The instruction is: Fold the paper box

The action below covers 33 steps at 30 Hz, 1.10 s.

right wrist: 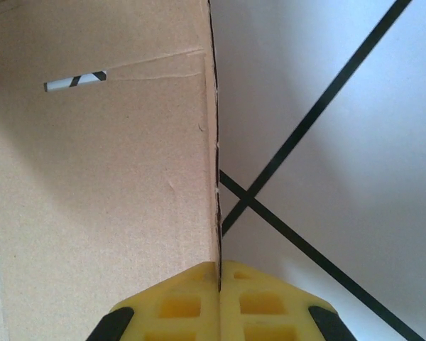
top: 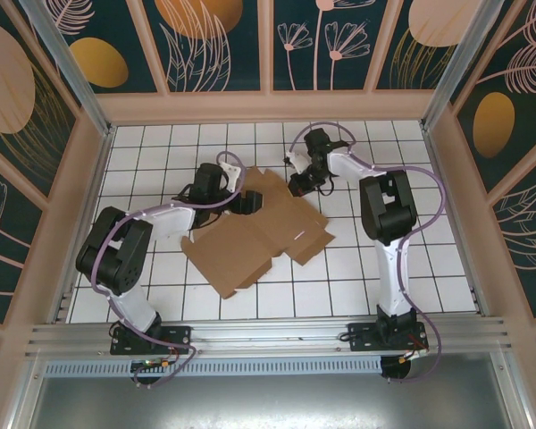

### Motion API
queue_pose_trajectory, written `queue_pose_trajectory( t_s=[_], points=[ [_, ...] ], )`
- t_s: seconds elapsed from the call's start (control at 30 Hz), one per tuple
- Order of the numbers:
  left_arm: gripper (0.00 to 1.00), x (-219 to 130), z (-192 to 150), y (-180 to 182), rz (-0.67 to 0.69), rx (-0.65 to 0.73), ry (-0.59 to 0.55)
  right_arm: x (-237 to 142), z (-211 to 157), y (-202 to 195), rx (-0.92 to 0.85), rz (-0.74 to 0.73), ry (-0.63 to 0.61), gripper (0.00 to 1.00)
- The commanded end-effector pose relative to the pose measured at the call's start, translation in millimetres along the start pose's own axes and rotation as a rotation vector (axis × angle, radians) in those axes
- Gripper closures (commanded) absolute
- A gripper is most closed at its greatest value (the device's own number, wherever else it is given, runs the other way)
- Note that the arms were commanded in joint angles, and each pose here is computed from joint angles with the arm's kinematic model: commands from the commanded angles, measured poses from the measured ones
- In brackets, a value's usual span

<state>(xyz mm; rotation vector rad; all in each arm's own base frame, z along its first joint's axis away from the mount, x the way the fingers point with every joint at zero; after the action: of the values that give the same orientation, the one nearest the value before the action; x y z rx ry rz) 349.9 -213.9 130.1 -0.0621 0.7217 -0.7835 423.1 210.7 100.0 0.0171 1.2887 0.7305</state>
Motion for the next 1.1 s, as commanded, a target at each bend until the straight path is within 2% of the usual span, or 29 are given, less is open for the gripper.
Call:
queue_pose_trajectory(
  t_s=[0.0,0.07,0.1,0.23,0.37,0.53,0.7,1.07],
  points=[
    [0.33,9,-23,-7,-0.061,-0.042,0.082,2,-9,-7,0.000,-0.011,0.058,1.00],
    [0.51,15,-29,-10,-0.070,-0.072,0.096,2,-11,-9,0.003,-0.010,0.053,1.00],
    [0.55,18,-31,-10,-0.062,-0.081,0.104,2,-12,-9,-0.002,-0.008,0.046,0.99],
    [0.60,27,-40,-5,-0.012,-0.113,0.125,-1,-21,-7,-0.029,0.012,0.016,0.75],
    [0.64,29,-50,9,0.094,-0.124,0.141,-6,-43,-16,-0.033,0.017,0.016,0.65],
    [0.63,36,-66,15,0.120,-0.155,0.177,-19,-53,-13,-0.034,0.058,-0.046,0.63],
    [0.64,38,-73,18,0.132,-0.164,0.189,-19,-64,-10,-0.035,0.100,-0.057,0.62],
    [0.65,38,-79,20,0.148,-0.153,0.211,-34,-45,-4,-0.050,0.098,-0.168,0.66]
  ],
)
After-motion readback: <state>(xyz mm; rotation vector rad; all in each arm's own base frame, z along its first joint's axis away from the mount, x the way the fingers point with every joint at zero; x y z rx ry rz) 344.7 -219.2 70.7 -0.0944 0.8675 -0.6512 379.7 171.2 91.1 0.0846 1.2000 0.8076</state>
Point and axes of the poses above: each hand's point on the last joint's axis, 136 mm out from that joint toward the fingers, its own x axis out along the fingers, its own y axis along the line the jaws close on, z = x × y, the point moved 7 cm from there along -x, back along the fingers, and after that the axes turned 11 degrees about x, right-handed, at the moved point
